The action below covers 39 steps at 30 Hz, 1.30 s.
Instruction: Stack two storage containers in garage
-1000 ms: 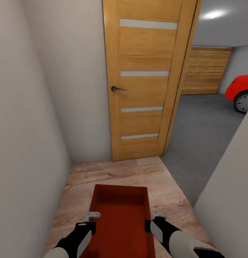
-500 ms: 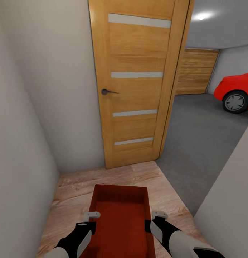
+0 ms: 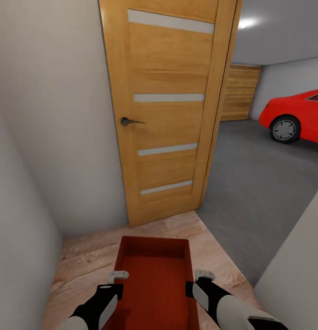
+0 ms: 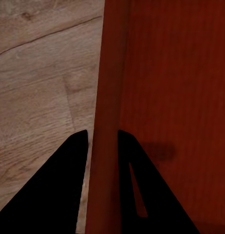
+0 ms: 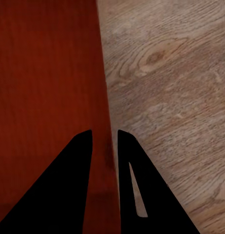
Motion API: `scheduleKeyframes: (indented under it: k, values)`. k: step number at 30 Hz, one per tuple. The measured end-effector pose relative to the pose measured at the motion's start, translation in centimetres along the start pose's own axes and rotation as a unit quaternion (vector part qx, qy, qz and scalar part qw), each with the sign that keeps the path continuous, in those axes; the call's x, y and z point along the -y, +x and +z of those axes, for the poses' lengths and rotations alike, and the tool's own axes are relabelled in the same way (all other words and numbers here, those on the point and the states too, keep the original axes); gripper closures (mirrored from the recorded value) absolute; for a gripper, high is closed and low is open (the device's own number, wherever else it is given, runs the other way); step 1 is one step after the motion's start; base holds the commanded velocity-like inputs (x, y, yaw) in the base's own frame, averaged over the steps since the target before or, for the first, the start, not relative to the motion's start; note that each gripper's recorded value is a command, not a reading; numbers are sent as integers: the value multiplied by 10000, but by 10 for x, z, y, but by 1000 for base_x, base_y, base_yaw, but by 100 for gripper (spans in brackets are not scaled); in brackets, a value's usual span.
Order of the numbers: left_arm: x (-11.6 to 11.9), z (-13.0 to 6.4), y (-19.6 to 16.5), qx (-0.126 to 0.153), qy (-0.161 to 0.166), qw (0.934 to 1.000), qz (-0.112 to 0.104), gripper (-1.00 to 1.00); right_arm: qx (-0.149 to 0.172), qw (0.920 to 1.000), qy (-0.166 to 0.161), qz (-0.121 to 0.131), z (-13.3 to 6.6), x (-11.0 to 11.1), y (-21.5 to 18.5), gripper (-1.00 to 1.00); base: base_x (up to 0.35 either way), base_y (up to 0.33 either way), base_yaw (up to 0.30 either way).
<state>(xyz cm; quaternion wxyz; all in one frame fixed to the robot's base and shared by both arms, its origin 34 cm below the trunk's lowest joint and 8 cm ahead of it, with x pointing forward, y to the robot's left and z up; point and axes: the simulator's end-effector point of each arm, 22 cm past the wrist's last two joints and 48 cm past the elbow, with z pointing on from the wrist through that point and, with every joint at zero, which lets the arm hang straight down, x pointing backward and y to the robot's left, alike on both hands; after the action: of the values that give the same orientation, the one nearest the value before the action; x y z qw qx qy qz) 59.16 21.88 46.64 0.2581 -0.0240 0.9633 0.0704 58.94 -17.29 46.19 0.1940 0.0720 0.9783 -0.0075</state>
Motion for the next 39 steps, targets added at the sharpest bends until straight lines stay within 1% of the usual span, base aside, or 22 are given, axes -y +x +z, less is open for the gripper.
scheduleKeyframes:
  k: [4,21,25,32,39]
  values:
    - [0,0,0,-3,2,10000,6,100,-6,10000,4,6,0,0,0,100,182,136,-225]
    - [1,-2,-4,23,30,10000,4,100,26,10000,32,14,-2,1,-2,100,14,3,-271]
    - [4,-3,-3,18,91,10000,2,100,31,9999,97,21,-3,4,-3,100,255,85,-62]
    - [5,-3,-3,17,111,9999,6,100,30,9999,114,28,-3,4,-2,100,325,139,-31]
    - [5,-3,-4,21,113,9999,4,100,34,9999,117,26,-3,4,-3,100,329,154,-244]
